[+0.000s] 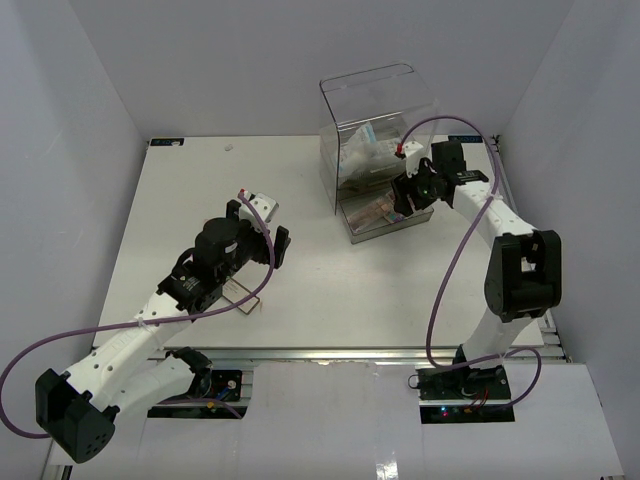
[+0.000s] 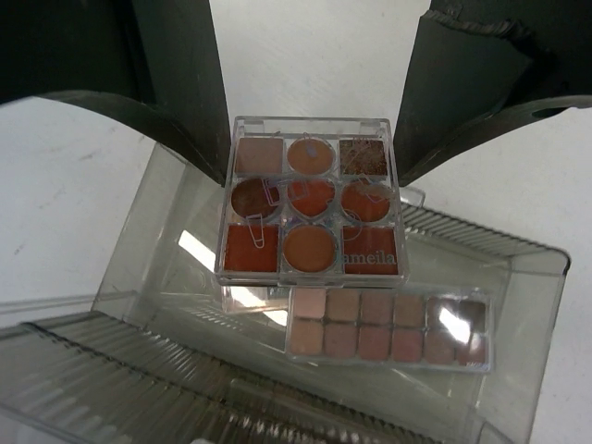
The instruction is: Organize the makeup
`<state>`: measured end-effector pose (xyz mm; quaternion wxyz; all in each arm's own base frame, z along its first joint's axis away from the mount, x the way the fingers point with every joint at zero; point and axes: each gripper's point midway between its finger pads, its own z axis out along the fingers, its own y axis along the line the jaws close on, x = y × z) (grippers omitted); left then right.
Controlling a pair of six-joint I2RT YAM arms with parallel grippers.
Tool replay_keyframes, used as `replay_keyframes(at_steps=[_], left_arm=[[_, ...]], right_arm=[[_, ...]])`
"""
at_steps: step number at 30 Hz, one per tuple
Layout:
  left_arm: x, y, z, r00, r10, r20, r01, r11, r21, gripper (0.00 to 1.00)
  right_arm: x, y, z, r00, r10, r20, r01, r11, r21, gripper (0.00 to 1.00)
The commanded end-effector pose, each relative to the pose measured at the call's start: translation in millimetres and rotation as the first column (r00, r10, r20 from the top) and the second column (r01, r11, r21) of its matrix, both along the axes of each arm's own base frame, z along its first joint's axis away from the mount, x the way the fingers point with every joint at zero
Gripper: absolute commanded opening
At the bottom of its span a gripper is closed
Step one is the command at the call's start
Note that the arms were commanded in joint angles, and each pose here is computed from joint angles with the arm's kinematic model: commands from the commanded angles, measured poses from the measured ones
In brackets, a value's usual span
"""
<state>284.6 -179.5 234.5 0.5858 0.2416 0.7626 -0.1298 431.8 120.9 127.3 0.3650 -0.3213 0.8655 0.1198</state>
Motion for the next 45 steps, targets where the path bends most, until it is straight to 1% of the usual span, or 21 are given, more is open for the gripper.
replay_keyframes(at_steps=[1,2,5,7,13,15,24,39,42,44,45], left_arm=[[0.7,2.9,-0.6,1.0,0.01,0.008,-0.01,1.0,-0.002,0.98],[0.4,2.9,-0.5,1.0,0.008,0.007,-0.008,1.0,-0.003,0.98],[0.0,2.5,0.7,1.0,0.006,0.009,-0.006,1.0,-0.005,0.98],[0.0,2.2,1.0,1.0,0.003,0.011,-0.003,1.0,-0.005,0.98],[0.4,2.5,0.2,1.0,0.006,0.01,-0.006,1.0,-0.004,0.98],[0.5,2.5,-0.5,1.0,0.006,0.009,-0.006,1.0,-0.001,0.98],[1.5,2.8,-3.9,1.0,0.01,0.001,-0.01,1.0,0.006,0.98],[1.9,2.8,-6.7,1.0,0.012,-0.006,-0.012,1.0,0.01,0.98],[2.2,2.4,-8.2,1.0,0.011,-0.009,-0.011,1.0,0.011,0.98],[2.4,1.1,-10.7,1.0,0.008,-0.017,-0.008,1.0,0.012,0.98],[2.4,0.2,-11.4,1.0,0.005,-0.02,-0.005,1.0,0.011,0.98]], right_arm=[[29.7,4.3,4.1,0.998,-0.046,0.032,0.044,0.998,0.046,0.35],[31.8,4.5,0.6,0.998,-0.049,0.029,0.047,0.998,0.043,0.36],[37.6,1.6,-9.6,0.998,-0.06,0.029,0.059,0.998,0.016,0.44],[40.7,-2.3,-15.5,0.997,-0.074,0.028,0.074,0.997,-0.006,0.52],[46.9,-9.8,-23.3,0.994,-0.105,0.029,0.106,0.993,-0.043,0.67],[47.5,-10.4,-22.3,0.994,-0.107,0.032,0.109,0.993,-0.045,0.7],[50.0,-15.4,-22.3,0.991,-0.125,0.04,0.127,0.99,-0.063,0.74],[47.2,-15.8,-14.5,0.991,-0.125,0.046,0.127,0.99,-0.057,0.8],[35.7,-6.9,5.8,0.996,-0.073,0.059,0.074,0.997,-0.015,0.8],[13.2,7.6,32.3,0.997,0.033,0.073,-0.036,0.999,0.041,0.8],[-7.7,20.3,37.0,0.991,0.125,0.057,-0.129,0.987,0.09,0.8]])
